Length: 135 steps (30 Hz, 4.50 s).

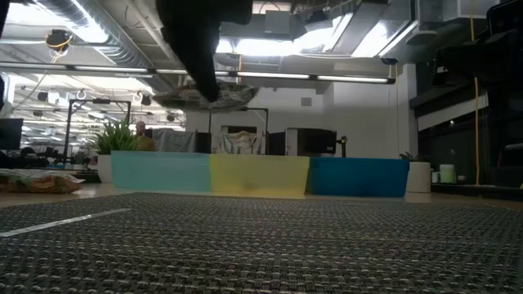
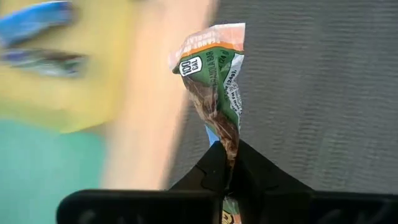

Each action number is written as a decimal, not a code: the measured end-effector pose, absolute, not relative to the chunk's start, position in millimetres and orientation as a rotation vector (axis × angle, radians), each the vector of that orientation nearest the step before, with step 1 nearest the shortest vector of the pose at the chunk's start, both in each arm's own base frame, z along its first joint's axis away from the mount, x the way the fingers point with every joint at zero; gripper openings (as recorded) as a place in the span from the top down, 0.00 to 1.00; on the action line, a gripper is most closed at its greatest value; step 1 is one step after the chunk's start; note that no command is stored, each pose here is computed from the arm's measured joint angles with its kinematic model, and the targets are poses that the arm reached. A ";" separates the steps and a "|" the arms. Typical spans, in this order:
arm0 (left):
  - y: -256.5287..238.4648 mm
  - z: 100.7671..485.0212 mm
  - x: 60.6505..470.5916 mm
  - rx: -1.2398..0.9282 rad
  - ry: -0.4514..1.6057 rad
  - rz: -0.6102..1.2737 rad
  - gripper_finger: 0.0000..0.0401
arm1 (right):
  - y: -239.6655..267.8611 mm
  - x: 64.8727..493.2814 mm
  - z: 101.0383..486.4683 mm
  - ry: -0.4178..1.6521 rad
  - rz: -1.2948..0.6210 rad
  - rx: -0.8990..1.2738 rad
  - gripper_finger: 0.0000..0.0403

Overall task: Pick and place Granola Bars by type
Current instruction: Put the yellow granola bar into the green bin

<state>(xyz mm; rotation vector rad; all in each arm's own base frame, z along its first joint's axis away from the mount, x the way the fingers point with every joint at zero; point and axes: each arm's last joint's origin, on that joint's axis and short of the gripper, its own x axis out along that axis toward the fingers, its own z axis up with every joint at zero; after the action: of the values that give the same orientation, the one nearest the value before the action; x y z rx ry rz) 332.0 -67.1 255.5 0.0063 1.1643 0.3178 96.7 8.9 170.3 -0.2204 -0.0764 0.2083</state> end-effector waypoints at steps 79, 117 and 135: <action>218.7 174.1 226.5 -0.360 1.188 0.647 0.92 | 8.9 96.8 170.3 -0.076 0.208 -0.220 0.94; 51.9 311.8 155.0 -0.399 1.226 0.440 0.73 | 8.9 96.8 170.3 -0.076 0.208 -0.220 0.94; -12.7 278.2 177.7 -0.337 1.380 0.404 0.71 | 8.9 96.8 170.3 -0.076 0.208 -0.220 0.94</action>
<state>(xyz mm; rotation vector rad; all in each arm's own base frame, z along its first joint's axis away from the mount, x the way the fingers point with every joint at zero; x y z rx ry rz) 177.7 -12.7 278.2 -0.3366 1.3801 0.4044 96.8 8.9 170.3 -0.2204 -0.0758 0.2082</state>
